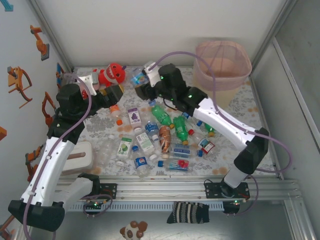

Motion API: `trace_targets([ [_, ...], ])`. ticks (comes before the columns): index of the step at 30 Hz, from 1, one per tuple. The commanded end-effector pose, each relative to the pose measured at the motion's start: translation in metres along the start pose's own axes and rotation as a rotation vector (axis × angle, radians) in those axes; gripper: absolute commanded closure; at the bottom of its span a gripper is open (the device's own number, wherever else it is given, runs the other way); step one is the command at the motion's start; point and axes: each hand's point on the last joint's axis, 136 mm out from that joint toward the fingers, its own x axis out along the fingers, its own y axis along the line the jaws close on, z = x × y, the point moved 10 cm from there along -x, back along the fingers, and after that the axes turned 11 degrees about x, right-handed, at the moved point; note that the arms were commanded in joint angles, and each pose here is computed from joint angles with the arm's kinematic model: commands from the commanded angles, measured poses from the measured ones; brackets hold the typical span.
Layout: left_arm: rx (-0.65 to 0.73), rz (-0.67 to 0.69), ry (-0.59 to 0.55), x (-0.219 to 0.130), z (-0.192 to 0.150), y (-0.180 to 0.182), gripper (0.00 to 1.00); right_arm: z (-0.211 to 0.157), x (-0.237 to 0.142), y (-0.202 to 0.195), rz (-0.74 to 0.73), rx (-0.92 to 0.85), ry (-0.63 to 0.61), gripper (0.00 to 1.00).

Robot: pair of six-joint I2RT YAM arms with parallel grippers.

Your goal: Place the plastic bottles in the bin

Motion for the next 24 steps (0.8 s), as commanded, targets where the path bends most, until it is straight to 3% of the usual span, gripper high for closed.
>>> trace_targets([
  [1, 0.062, 0.071, 0.083, -0.01, -0.006, 0.003, 0.19, 0.019, -0.035, -0.03, -0.092, 0.051, -0.031, 0.38],
  [6, 0.146, 0.087, 0.167, -0.013, -0.02, 0.007, 0.2, 0.037, -0.068, -0.084, -0.198, 0.106, -0.061, 0.37],
  [19, 0.209, 0.199, 0.295, -0.017, -0.058, 0.027, 0.15, 0.081, -0.128, -0.194, -0.425, 0.188, -0.184, 0.37],
  [24, 0.201, 0.145, 0.338, -0.013, -0.063, 0.026, 0.14, 0.081, -0.133, -0.24, -0.562, 0.191, -0.17, 0.37],
])
